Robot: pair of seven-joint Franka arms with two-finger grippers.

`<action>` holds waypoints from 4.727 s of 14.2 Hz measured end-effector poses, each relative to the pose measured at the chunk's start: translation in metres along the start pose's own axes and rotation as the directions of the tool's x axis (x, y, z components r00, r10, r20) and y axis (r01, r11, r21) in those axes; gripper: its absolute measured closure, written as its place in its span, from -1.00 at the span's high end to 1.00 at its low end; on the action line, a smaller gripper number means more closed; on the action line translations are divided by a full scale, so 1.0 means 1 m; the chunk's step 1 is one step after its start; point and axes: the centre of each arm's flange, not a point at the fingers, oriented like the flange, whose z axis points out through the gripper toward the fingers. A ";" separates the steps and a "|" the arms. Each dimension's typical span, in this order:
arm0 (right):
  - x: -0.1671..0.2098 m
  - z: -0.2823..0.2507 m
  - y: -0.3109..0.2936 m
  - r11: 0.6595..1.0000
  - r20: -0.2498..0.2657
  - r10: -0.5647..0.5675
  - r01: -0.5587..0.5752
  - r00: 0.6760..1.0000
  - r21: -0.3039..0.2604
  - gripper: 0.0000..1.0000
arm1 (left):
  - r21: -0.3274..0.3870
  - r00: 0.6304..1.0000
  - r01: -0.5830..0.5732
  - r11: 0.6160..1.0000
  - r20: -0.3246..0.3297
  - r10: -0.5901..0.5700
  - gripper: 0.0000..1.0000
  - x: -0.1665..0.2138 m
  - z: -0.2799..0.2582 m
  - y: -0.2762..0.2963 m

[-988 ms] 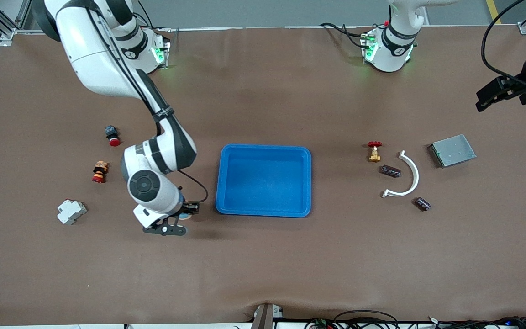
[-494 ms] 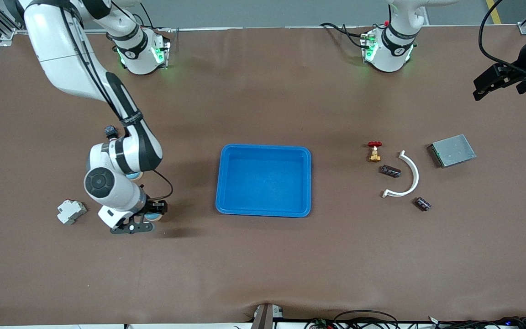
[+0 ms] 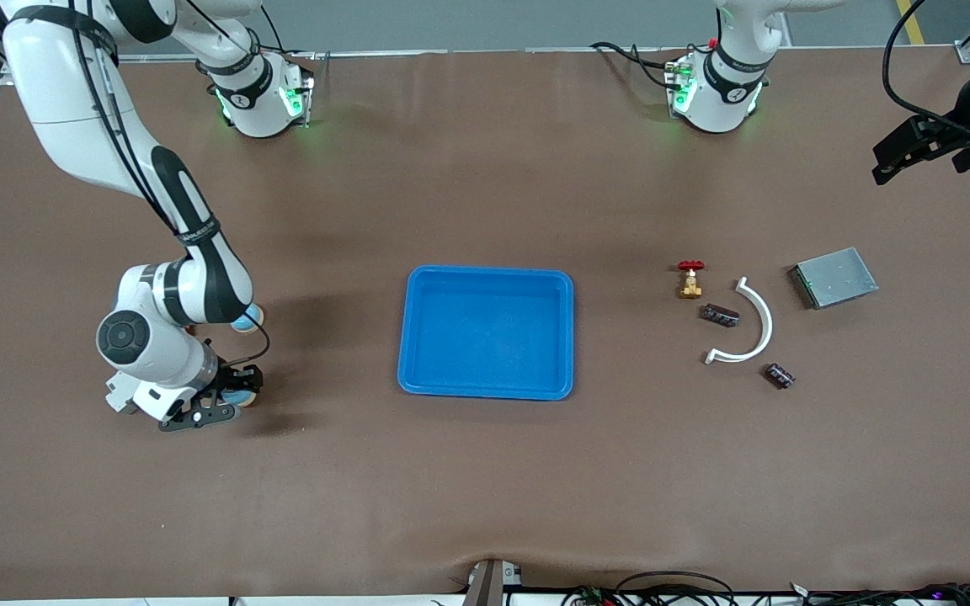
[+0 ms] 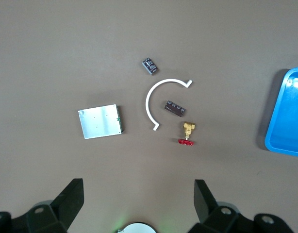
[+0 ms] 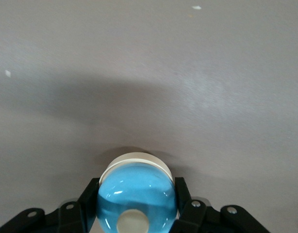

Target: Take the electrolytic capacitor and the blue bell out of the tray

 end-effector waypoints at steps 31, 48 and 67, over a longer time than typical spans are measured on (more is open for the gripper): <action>-0.027 0.009 0.011 0.994 -0.038 -0.032 0.035 0.999 0.101 1.00 | -0.004 1.000 0.001 1.000 -0.011 -0.001 1.00 0.006 -0.005 0.000; -0.020 -0.258 0.032 1.000 0.134 -0.003 -0.001 0.991 0.030 1.00 | -0.003 1.000 0.001 1.000 -0.007 -0.001 1.00 0.006 -0.004 0.000; -0.079 -0.391 0.080 0.970 0.077 0.234 -0.238 0.969 0.047 1.00 | -0.004 1.000 -0.002 1.000 -0.016 0.002 1.00 0.002 -0.009 0.001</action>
